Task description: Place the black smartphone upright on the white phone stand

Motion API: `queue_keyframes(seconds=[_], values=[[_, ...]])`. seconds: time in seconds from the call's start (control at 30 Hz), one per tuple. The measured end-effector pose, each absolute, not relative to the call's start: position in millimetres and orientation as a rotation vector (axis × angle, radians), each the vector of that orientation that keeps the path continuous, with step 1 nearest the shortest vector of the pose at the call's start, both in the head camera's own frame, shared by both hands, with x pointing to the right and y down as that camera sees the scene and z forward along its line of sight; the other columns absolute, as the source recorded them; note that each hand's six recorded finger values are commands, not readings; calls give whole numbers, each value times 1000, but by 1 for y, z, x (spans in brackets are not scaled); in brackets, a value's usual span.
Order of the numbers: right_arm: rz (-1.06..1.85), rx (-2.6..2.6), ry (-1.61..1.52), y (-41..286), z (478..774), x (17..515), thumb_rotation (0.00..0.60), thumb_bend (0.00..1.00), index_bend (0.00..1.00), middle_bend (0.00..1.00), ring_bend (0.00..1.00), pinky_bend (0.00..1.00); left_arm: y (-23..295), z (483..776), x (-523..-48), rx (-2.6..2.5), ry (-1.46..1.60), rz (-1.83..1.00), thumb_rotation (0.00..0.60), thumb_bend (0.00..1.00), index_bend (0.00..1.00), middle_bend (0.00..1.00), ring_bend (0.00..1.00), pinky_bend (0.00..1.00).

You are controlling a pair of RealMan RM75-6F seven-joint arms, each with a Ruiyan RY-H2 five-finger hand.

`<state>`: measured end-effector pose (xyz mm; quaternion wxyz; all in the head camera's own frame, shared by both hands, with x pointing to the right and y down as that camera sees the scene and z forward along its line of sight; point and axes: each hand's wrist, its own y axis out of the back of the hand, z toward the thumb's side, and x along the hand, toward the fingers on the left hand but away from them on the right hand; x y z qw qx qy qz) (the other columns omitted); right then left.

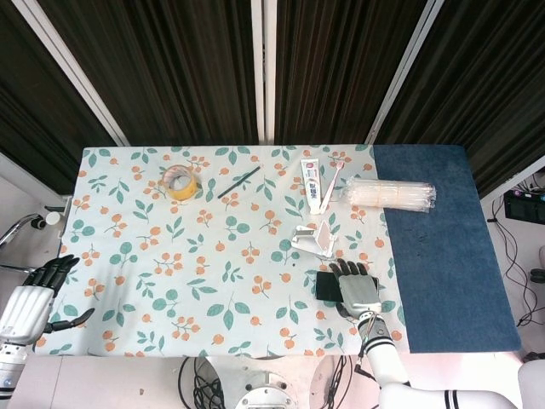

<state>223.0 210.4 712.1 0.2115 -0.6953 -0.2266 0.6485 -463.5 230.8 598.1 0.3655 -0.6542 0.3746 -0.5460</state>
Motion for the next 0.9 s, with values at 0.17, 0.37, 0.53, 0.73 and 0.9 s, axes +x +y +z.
queue_keyframes(seconds=[0.17, 0.37, 0.53, 0.73, 0.9], values=[[1800, -1925, -635, 210, 714, 222, 600, 192, 215, 0, 0, 0, 231, 598, -465, -1681, 965, -1409, 308, 152, 97, 88, 105, 213], [1796, -1924, -633, 211, 714, 221, 600, 198, 293, 0, 0, 0, 232, 598, -466, -1682, 967, -1412, 306, 153, 97, 88, 105, 213], [1786, -1923, -642, 211, 713, 220, 600, 227, 379, 0, 0, 0, 232, 598, -466, -1683, 970, -1411, 308, 152, 97, 88, 105, 213], [1760, -1943, -666, 212, 710, 220, 600, 298, 430, 0, 0, 0, 233, 600, -466, -1688, 969, -1413, 308, 152, 97, 88, 105, 213], [1738, -1978, -684, 214, 708, 221, 600, 317, 444, 0, 0, 0, 233, 601, -466, -1693, 970, -1414, 308, 152, 97, 88, 105, 213]])
